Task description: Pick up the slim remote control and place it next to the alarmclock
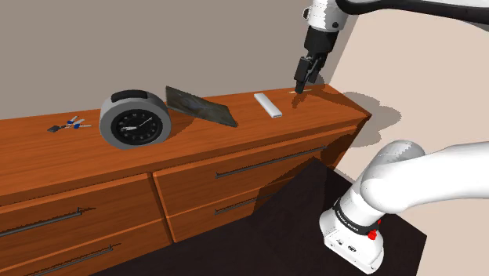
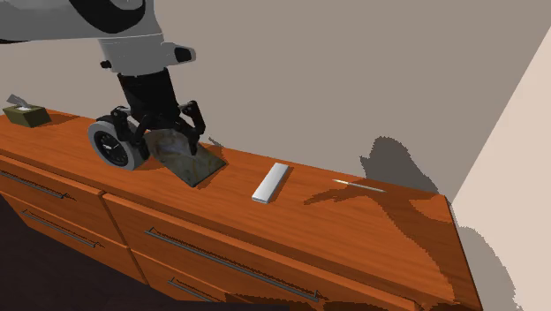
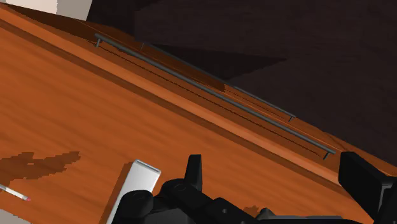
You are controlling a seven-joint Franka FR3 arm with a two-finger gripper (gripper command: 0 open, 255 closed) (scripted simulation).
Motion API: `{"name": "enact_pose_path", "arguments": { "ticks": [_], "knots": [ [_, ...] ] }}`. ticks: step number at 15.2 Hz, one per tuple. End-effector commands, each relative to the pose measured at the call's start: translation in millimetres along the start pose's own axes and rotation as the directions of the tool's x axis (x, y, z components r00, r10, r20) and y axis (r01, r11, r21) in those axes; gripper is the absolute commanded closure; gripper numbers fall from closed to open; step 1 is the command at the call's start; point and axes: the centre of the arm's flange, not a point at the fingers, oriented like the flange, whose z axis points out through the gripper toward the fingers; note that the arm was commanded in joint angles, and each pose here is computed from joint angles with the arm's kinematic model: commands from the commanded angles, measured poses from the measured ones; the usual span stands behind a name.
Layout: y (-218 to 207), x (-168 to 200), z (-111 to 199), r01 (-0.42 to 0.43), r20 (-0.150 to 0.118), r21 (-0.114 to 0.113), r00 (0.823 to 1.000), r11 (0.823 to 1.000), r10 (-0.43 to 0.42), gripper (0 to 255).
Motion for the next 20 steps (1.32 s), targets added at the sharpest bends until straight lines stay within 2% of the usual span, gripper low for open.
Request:
{"name": "enact_pose_path", "arguments": {
  "ticks": [1, 10, 20],
  "knots": [
    [0, 0, 0, 0.000, 0.000, 0.000, 1.000, 1.000, 0.000, 0],
    [60, 76, 69, -0.093, -0.004, 0.007, 0.996, 0.996, 0.093, 0],
    [134, 154, 145, -0.196, -0.007, 0.014, 0.981, 0.981, 0.196, 0]
  ]
}}
